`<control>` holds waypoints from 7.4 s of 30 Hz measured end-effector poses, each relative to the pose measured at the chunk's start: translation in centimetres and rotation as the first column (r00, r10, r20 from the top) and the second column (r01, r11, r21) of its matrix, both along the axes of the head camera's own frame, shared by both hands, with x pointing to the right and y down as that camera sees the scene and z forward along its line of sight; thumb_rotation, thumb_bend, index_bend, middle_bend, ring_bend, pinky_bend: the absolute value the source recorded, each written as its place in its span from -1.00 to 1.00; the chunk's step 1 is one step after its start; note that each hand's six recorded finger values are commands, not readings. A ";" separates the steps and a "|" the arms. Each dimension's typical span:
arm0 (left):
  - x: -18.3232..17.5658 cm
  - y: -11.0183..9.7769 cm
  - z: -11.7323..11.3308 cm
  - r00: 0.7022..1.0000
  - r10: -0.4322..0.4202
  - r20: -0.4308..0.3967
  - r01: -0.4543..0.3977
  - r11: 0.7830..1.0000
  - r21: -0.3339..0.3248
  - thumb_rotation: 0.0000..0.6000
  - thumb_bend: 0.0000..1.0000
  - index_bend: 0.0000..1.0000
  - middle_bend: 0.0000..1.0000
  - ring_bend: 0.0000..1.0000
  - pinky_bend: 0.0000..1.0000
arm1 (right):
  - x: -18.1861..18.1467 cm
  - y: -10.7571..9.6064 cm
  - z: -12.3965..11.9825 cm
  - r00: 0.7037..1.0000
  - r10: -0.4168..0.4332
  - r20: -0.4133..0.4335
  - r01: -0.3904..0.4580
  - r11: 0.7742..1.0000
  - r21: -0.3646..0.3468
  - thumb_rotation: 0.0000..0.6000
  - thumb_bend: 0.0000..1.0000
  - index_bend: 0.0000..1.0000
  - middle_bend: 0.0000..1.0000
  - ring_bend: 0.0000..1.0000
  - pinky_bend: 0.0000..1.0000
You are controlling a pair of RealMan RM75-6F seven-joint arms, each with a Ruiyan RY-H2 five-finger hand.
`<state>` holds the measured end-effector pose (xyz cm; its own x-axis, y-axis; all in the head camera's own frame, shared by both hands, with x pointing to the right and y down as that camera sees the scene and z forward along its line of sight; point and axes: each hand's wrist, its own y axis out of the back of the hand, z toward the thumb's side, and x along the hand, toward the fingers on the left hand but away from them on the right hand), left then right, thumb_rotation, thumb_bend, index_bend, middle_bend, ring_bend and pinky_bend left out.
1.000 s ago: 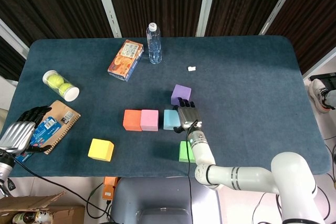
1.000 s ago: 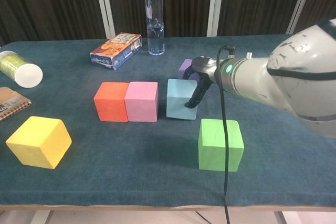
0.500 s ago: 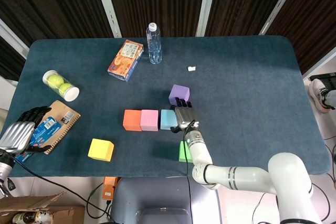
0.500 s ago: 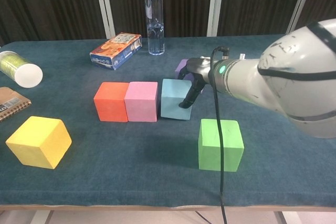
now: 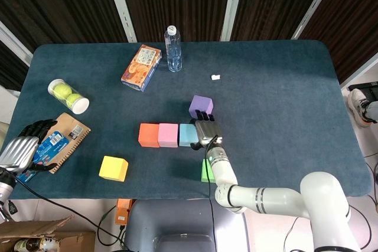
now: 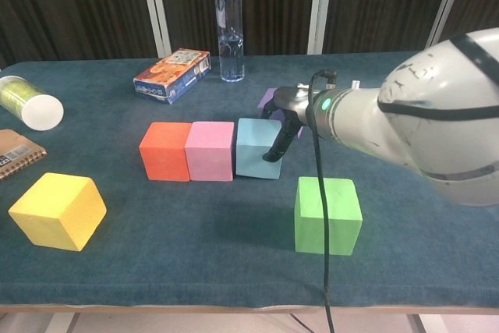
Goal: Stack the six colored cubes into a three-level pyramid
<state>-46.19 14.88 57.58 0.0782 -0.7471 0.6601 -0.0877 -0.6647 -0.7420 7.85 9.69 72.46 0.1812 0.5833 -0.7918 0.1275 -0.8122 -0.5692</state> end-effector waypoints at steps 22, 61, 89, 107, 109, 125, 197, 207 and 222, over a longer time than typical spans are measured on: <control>-0.1 0.0 -0.2 1.000 -0.002 -0.001 0.002 1.000 0.002 1.00 -0.91 -0.81 -0.88 -1.00 -0.79 | -0.2 0.3 -0.1 1.000 -0.017 0.011 0.017 1.000 -0.017 1.00 -0.58 -0.80 -1.00 -1.00 -1.00; 0.5 0.2 -0.1 1.000 0.003 0.016 -0.003 1.000 0.002 1.00 -0.88 -0.81 -0.88 -1.00 -0.79 | 10.4 2.5 -2.9 0.992 -0.120 0.029 0.121 0.992 -0.022 1.00 0.12 -0.51 -1.00 -1.00 -1.00; 0.4 0.1 -0.3 1.000 0.000 0.019 0.000 1.000 0.002 1.00 -0.88 -0.82 -0.88 -1.00 -0.79 | 5.2 3.3 -1.0 0.989 -0.090 0.115 0.105 0.987 -0.125 1.00 0.12 -0.56 -1.00 -1.00 -1.00; 0.6 0.2 -0.2 1.000 0.003 0.014 -0.003 1.000 0.000 1.00 -0.89 -0.82 -0.88 -1.00 -0.79 | 4.8 3.3 -1.2 0.989 -0.099 0.112 0.113 0.986 -0.121 1.00 0.13 -0.57 -1.00 -1.00 -1.00; 0.6 0.2 -0.2 1.000 0.003 0.014 -0.003 1.000 -0.001 1.00 -0.88 -0.82 -0.88 -1.00 -0.79 | 5.1 3.3 -1.2 0.989 -0.100 0.105 0.112 0.986 -0.120 1.00 0.13 -0.58 -1.00 -1.00 -1.00; 0.5 0.0 -0.4 1.000 -0.002 0.014 0.002 1.000 0.008 1.00 -0.88 -0.82 -0.88 -1.00 -0.79 | 8.7 1.3 -5.7 0.988 -0.097 0.120 0.097 0.995 0.006 1.00 -0.36 -0.69 -1.00 -1.00 -1.00; 11.9 4.1 11.3 0.973 0.070 -0.222 -0.113 0.976 -0.189 1.00 -0.64 0.04 -0.88 -1.00 -0.86 | 19.6 -0.4 -10.9 0.988 0.046 0.149 -0.042 0.999 -0.030 1.00 -0.49 -0.75 -1.00 -1.00 -1.00; 12.9 1.7 7.2 0.954 0.020 -0.299 -0.065 0.988 -0.143 1.00 -0.62 0.06 -0.88 -1.00 -0.86 | 20.8 -0.9 -11.3 0.986 0.071 0.152 -0.068 0.997 -0.024 1.00 -0.49 -0.75 -1.00 -1.00 -1.00; 18.8 -6.4 6.3 0.945 -0.025 -0.327 -0.035 0.984 -0.176 1.00 -0.64 0.07 -0.88 -1.00 -0.86 | 21.8 -2.3 -11.5 0.982 0.107 0.155 -0.105 0.994 -0.022 1.00 -0.49 -0.75 -1.00 -1.00 -1.00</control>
<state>-27.34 8.44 63.90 0.3151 -0.6200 0.7185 -0.3019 -0.7833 -0.5434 29.63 7.40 60.95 0.2404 0.5949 -0.7670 0.2996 -0.7971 -0.5243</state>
